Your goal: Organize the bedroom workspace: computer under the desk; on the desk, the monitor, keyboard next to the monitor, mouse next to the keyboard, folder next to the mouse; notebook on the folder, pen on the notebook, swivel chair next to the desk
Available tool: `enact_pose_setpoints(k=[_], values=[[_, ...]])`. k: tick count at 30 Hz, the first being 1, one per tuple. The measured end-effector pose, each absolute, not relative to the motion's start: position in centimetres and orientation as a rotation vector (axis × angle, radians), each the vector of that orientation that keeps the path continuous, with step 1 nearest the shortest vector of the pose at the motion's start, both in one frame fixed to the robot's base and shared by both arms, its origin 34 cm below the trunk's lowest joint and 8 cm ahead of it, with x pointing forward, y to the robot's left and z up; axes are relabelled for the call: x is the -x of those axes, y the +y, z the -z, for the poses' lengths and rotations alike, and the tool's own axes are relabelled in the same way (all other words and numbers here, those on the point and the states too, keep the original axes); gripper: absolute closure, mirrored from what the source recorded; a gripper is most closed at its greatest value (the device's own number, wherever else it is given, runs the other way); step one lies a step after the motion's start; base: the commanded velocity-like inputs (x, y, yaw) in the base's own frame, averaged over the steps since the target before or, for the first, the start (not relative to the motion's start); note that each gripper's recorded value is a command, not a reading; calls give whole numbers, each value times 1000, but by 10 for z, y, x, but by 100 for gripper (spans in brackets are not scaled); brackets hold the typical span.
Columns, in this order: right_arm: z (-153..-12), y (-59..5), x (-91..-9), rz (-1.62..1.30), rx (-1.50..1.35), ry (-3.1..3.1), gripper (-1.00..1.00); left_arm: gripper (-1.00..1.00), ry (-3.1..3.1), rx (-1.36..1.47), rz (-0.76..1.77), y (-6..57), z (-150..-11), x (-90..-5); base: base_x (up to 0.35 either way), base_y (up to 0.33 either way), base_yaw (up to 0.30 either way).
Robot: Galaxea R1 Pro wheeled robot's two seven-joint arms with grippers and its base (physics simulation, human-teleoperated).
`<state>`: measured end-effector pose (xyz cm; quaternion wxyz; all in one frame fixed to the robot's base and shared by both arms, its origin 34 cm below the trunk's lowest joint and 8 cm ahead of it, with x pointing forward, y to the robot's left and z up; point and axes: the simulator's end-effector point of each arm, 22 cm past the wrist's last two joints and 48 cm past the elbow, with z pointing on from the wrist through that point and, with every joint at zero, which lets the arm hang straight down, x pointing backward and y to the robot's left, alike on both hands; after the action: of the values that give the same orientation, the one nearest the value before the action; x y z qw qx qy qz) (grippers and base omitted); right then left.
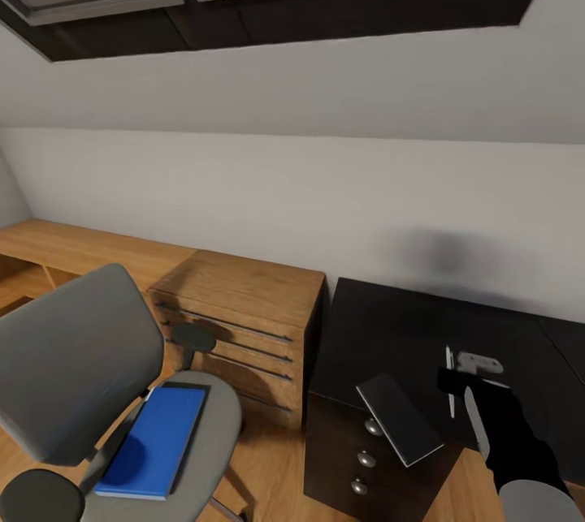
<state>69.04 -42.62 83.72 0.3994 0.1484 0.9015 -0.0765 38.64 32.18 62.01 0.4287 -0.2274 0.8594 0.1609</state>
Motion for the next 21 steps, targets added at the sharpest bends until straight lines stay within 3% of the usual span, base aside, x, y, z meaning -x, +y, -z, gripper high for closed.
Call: enact_pose_setpoints(k=[10,21], values=[[-826,-498,-740,263,-463,2309,100,-100,2147,567,-400,321,-608,-388,0,0,0],[-849,-528,-756,357,-543,2265,100,-100,2147,566,-399,320,-603,-388,0,0,0]])
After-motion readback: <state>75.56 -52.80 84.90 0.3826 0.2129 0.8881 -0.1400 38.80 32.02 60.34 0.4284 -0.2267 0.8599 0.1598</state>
